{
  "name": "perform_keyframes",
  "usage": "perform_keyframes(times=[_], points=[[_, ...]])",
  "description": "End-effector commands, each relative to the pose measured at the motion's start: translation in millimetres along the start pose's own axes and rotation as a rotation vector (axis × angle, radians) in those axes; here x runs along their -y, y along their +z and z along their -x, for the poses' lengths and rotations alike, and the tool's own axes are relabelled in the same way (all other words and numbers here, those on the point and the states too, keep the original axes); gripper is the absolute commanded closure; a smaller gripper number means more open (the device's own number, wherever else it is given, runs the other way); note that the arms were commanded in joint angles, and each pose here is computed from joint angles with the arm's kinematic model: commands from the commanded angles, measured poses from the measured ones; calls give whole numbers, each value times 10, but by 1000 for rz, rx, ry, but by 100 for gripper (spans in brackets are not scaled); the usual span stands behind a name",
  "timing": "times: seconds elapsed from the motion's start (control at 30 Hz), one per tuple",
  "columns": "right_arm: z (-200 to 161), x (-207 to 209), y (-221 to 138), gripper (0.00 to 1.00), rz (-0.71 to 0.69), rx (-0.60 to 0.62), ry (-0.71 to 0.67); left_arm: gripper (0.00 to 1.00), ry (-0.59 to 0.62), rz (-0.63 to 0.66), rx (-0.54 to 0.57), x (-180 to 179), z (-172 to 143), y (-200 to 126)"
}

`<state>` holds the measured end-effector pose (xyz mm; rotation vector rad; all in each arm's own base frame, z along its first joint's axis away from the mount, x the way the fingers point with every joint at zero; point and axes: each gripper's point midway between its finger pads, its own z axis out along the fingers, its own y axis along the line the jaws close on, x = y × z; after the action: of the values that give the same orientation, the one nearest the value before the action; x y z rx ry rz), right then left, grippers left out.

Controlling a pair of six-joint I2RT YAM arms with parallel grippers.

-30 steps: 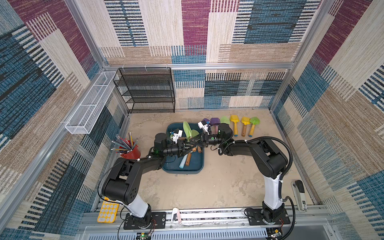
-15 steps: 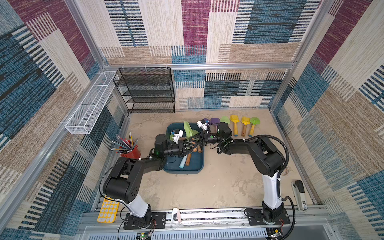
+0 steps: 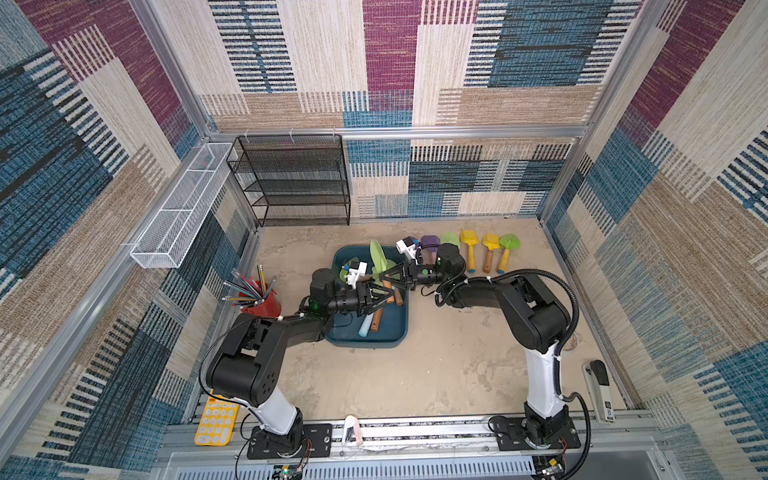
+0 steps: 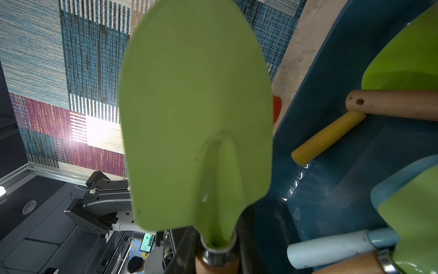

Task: Take the shovel out of the storage box
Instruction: Place the shovel at the center of the board.

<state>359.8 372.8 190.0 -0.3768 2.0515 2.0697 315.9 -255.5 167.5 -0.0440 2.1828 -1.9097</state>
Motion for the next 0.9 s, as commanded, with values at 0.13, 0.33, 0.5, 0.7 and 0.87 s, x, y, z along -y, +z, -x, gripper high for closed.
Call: perform_keyframes(times=[0.13,0.33,0.5,0.7,0.87], points=[[103,-112,-47,82,-29,26,-78,42,70,55,4,55,13,-39],[204,-34,-197,82,-154,70,-93,42,137,282,24,-20,-17,-215],[321,103,-333,83,-346,119,-117,42,209,454,69,-32,31,-413],[415,178,-558,83,-551,188,-154,43,204,628,105,-226,80,-600],[402,241,-815,83,-726,236,-168,43,180,730,107,-415,97,-691]])
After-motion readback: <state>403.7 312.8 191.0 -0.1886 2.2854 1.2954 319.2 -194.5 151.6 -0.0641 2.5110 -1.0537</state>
